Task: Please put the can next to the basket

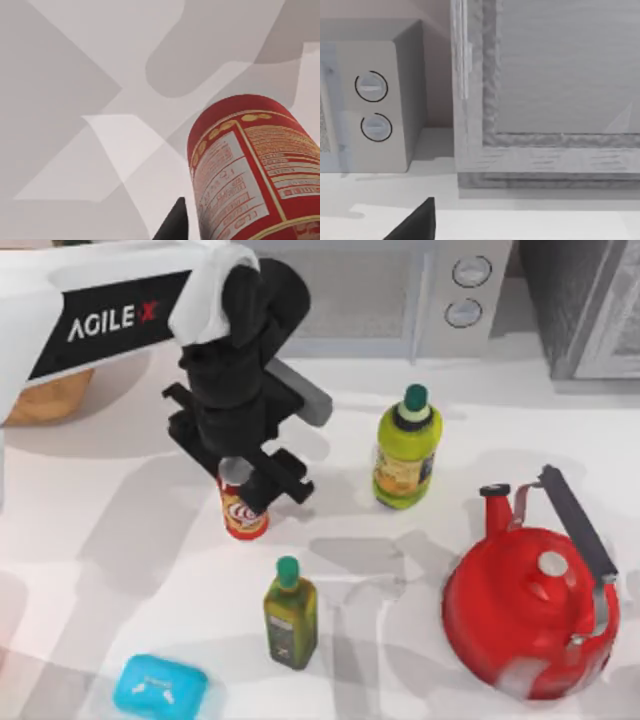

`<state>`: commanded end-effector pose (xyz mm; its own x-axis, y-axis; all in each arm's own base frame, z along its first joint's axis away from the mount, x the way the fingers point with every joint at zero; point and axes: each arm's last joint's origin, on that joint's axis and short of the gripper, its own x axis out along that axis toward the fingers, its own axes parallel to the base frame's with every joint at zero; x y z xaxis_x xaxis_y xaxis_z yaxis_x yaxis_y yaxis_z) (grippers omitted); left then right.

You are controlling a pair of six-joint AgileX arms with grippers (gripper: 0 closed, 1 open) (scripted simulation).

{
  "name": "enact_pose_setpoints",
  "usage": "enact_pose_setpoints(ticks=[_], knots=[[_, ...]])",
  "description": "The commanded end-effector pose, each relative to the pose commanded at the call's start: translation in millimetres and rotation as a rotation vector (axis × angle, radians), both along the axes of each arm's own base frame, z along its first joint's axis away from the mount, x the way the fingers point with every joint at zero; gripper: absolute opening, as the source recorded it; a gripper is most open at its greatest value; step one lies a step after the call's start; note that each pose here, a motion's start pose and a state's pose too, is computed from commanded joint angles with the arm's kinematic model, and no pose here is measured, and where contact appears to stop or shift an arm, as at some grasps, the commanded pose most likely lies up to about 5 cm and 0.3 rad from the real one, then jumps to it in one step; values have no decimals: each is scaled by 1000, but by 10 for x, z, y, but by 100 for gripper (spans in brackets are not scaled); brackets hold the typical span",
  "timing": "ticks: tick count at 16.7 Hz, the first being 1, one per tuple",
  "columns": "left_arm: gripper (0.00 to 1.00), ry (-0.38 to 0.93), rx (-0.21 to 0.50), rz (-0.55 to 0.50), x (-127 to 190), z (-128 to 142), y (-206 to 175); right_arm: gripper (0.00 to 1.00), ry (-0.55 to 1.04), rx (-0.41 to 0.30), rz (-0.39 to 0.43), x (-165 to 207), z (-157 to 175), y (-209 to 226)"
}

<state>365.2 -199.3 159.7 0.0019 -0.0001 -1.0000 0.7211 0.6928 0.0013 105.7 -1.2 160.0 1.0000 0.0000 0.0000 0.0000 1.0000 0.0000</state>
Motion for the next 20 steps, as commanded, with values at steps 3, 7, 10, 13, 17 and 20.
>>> enact_pose_setpoints(ticks=[3, 7, 10, 13, 17, 20], knots=[[17, 0, 0, 0, 0, 0, 0, 100, 0, 0, 0, 0, 0, 0], [0, 0, 0, 0, 0, 0, 0, 100, 0, 0, 0, 0, 0, 0], [0, 0, 0, 0, 0, 0, 0, 100, 0, 0, 0, 0, 0, 0], [0, 0, 0, 0, 0, 0, 0, 100, 0, 0, 0, 0, 0, 0], [0, 1, -14, 4, 27, 110, 148, 100, 0, 0, 0, 0, 0, 0], [0, -1, -44, 54, 109, 364, 667, 100, 0, 0, 0, 0, 0, 0]])
